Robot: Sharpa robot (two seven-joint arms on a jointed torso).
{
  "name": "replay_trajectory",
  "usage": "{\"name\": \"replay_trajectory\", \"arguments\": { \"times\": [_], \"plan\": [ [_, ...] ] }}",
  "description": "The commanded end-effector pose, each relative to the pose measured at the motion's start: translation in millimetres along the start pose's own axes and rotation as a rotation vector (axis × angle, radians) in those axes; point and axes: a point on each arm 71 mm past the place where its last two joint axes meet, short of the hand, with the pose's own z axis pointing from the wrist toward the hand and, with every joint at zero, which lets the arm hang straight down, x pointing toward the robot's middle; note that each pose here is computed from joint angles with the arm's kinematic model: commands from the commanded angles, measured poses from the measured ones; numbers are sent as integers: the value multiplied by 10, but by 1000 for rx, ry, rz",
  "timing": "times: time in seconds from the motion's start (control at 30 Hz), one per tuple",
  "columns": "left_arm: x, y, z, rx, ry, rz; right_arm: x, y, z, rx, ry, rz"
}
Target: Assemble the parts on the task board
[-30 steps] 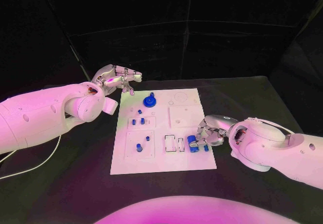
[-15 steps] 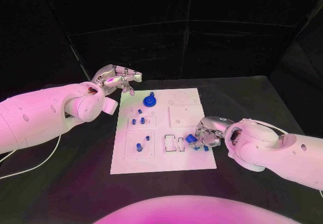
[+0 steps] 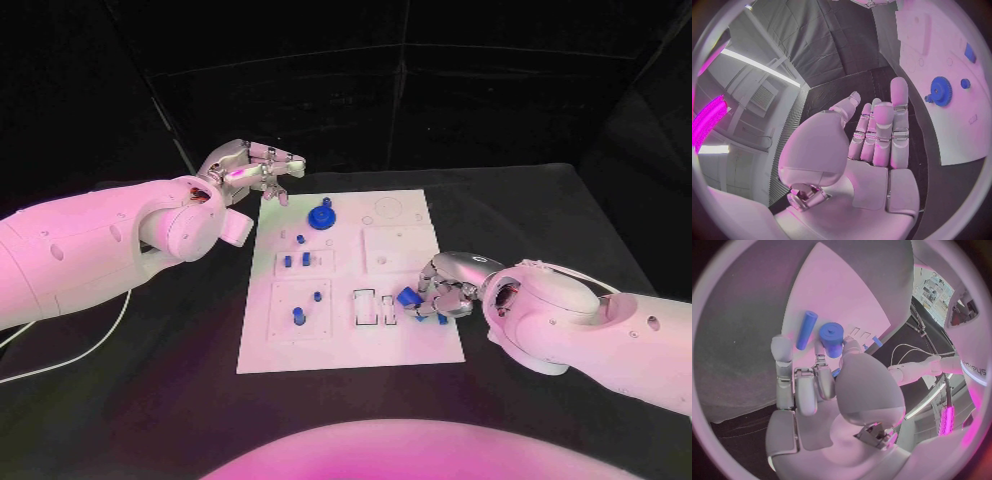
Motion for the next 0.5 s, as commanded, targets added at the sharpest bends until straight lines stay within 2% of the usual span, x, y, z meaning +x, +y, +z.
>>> {"name": "replay_trajectory", "arguments": {
  "times": [0.03,0.13,0.23,0.37,0.5],
  "plan": [
    [9,-11,1,3,11,-5,-75,17,-45,-23,-106,121],
    [13,-10,4,3,13,-6,-112,50,-81,-48,-153,181],
    [18,-9,6,3,14,-6,-118,106,-86,-72,-164,210],
    [23,-8,5,4,16,-6,-103,181,-59,-94,-155,228],
    [17,-7,0,4,15,-6,-65,273,-16,-110,-121,225]
  ]
}}
